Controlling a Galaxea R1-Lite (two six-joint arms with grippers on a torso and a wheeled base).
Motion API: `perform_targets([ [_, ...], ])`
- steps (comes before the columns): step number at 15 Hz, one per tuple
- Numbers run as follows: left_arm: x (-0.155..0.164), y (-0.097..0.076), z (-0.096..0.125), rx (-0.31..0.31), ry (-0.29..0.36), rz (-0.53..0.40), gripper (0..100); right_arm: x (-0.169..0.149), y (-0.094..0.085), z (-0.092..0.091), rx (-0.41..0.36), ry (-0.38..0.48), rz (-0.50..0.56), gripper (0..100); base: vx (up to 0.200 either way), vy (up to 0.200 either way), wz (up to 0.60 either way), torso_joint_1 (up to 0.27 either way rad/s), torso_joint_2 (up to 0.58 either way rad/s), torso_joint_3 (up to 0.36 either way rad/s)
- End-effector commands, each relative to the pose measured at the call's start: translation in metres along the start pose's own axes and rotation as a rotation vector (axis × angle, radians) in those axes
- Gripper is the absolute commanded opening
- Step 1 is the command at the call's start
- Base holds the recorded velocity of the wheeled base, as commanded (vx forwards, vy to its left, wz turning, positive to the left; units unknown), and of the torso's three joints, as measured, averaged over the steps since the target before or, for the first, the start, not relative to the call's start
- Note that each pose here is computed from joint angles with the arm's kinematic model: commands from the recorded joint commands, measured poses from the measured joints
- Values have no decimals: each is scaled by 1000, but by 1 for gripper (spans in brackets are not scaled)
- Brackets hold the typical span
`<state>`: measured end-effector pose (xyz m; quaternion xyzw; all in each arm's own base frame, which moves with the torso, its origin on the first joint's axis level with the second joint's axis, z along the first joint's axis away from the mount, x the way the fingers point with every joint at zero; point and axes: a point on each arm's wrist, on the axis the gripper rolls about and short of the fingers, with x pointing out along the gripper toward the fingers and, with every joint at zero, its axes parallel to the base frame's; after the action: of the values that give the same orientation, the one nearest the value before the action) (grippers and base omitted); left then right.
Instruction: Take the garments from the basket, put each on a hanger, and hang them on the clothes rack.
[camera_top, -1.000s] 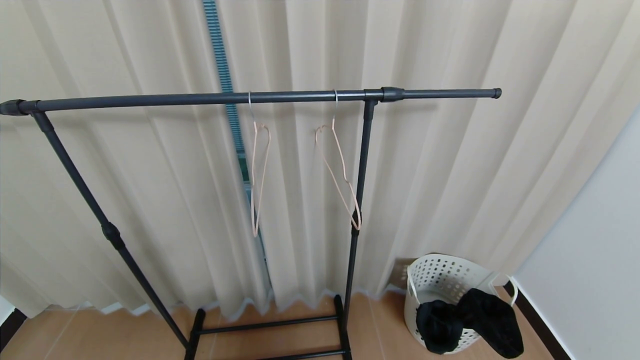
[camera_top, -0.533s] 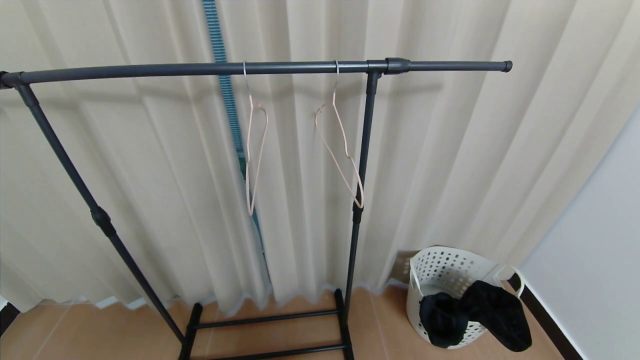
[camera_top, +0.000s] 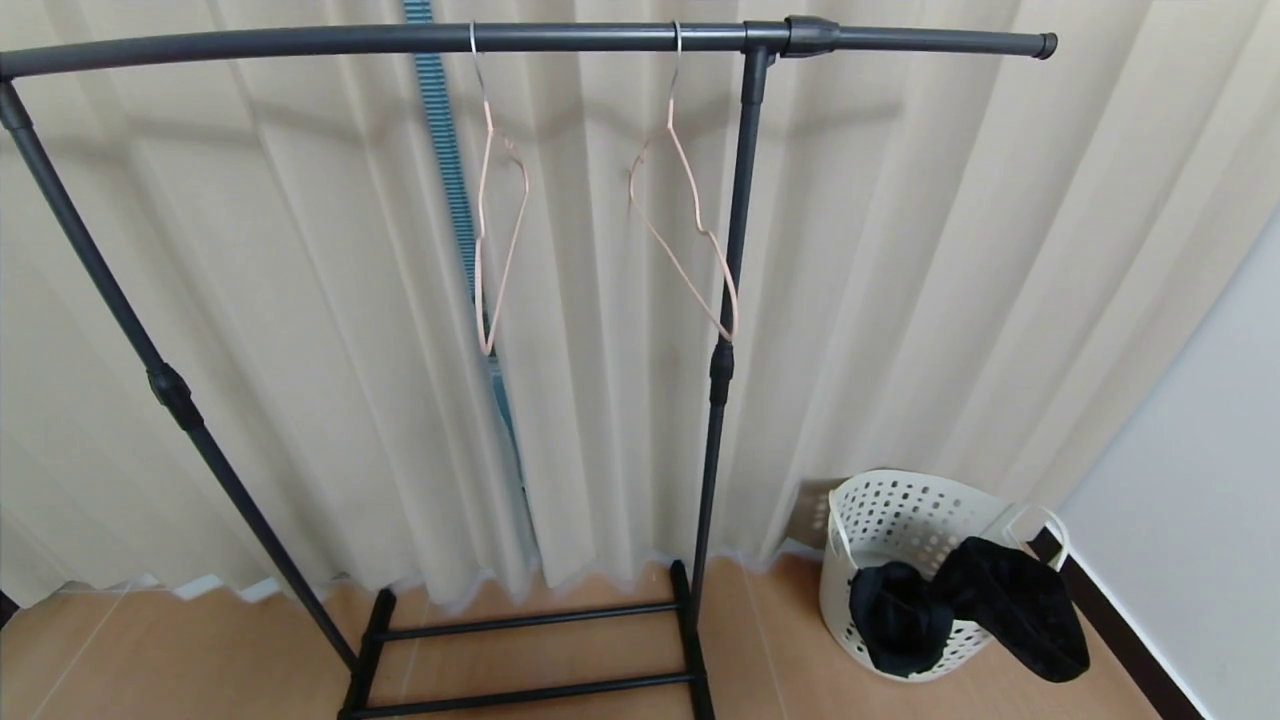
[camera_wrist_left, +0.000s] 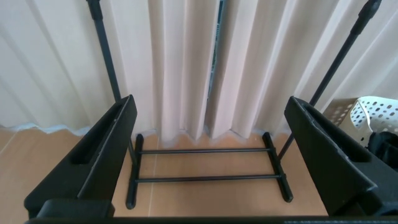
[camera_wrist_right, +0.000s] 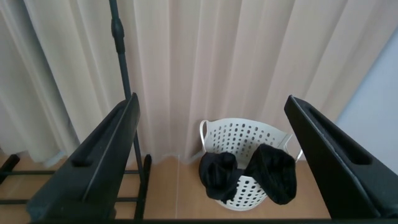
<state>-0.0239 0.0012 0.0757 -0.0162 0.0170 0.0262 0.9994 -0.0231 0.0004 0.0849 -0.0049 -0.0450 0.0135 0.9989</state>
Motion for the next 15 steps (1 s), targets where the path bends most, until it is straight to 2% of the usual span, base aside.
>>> perform_targets([
  [1,0,0,0,0,0,0,100,0,0,0,0,1,0,100,0,0,0,-163,510,330],
  [9,0,0,0,0,0,0,100,0,0,0,0,1,0,100,0,0,0,-137,483,340],
  [13,0,0,0,0,0,0,100,0,0,0,0,1,0,100,0,0,0,-72,457,375],
  [15,0,0,0,0,0,0,100,0,0,0,0,1,0,100,0,0,0,-29,198,178],
])
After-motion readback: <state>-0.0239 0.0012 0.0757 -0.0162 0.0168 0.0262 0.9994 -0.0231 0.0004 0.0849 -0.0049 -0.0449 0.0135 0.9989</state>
